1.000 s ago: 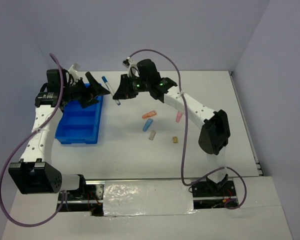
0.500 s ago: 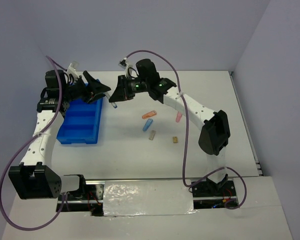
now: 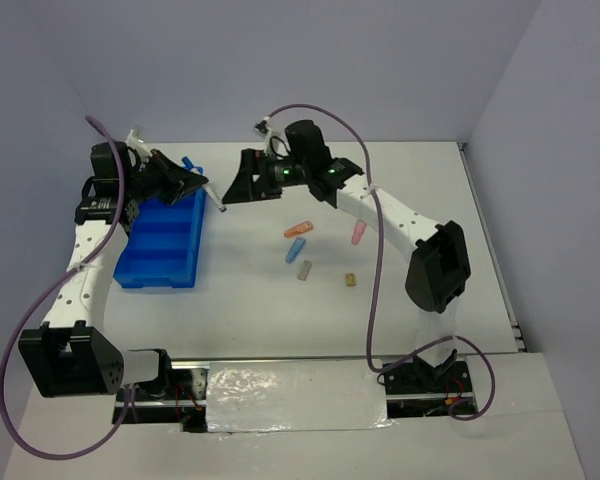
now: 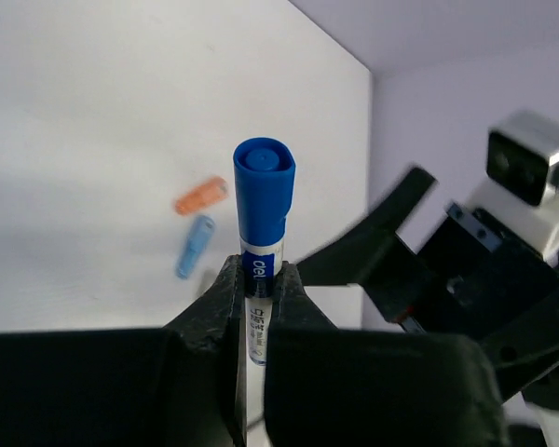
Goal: Sort the stationery into containers
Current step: Place the pen in the storage box.
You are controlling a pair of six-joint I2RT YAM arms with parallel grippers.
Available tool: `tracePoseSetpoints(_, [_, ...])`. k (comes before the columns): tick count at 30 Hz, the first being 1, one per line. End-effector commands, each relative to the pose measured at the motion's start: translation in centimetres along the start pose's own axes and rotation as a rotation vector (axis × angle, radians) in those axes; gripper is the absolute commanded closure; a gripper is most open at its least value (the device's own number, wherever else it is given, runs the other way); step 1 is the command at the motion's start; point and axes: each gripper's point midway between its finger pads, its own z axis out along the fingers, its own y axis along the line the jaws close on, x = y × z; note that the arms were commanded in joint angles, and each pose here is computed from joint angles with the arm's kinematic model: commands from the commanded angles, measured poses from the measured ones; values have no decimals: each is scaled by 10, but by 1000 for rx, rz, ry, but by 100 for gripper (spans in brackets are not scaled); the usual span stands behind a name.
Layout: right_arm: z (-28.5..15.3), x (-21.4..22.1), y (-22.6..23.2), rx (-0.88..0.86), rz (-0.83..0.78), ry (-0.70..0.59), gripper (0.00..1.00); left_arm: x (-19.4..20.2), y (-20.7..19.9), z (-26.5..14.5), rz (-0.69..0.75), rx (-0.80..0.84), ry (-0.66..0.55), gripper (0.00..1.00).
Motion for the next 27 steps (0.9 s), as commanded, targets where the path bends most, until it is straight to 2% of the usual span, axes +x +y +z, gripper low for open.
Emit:
tracePoseSetpoints(1, [-60, -29, -34, 225, 93, -154, 0, -44, 41, -7, -60, -217, -230, 100])
tracePoseSetpoints(3, [-100, -32, -91, 563, 156, -267, 0, -52, 67, -11, -132, -313, -309, 100])
tracePoseSetpoints(5, [-128, -15, -97, 680, 183, -261, 0, -70, 94, -19, -211, -411, -424, 100])
tracePoseSetpoints(8, [-144, 4, -89, 693, 145, -231, 0, -90, 130, -22, -312, -494, -551, 100])
tracePoseSetpoints(11, [-155, 25, -81, 677, 153, -225, 0, -105, 165, -13, -405, -521, -611, 100])
tracePoseSetpoints(12, [-157, 30, -79, 669, 157, -222, 0, -109, 180, -8, -424, -536, -613, 100])
tracePoseSetpoints(18, [-172, 61, -65, 641, 155, -190, 0, -139, 209, 16, -420, -546, -622, 100])
tracePoseSetpoints(20, [-173, 70, -64, 634, 153, -165, 0, -131, 230, 27, -443, -603, -574, 100])
tracePoseSetpoints(23, [-177, 76, -62, 639, 146, -151, 0, -127, 241, 34, -455, -602, -567, 100])
tracePoseSetpoints(26, [-178, 77, -61, 639, 137, -137, 0, -118, 253, 37, -464, -607, -568, 80])
tracePoseSetpoints(27, [-179, 76, -60, 639, 135, -134, 0, -119, 253, 39, -451, -598, -562, 79])
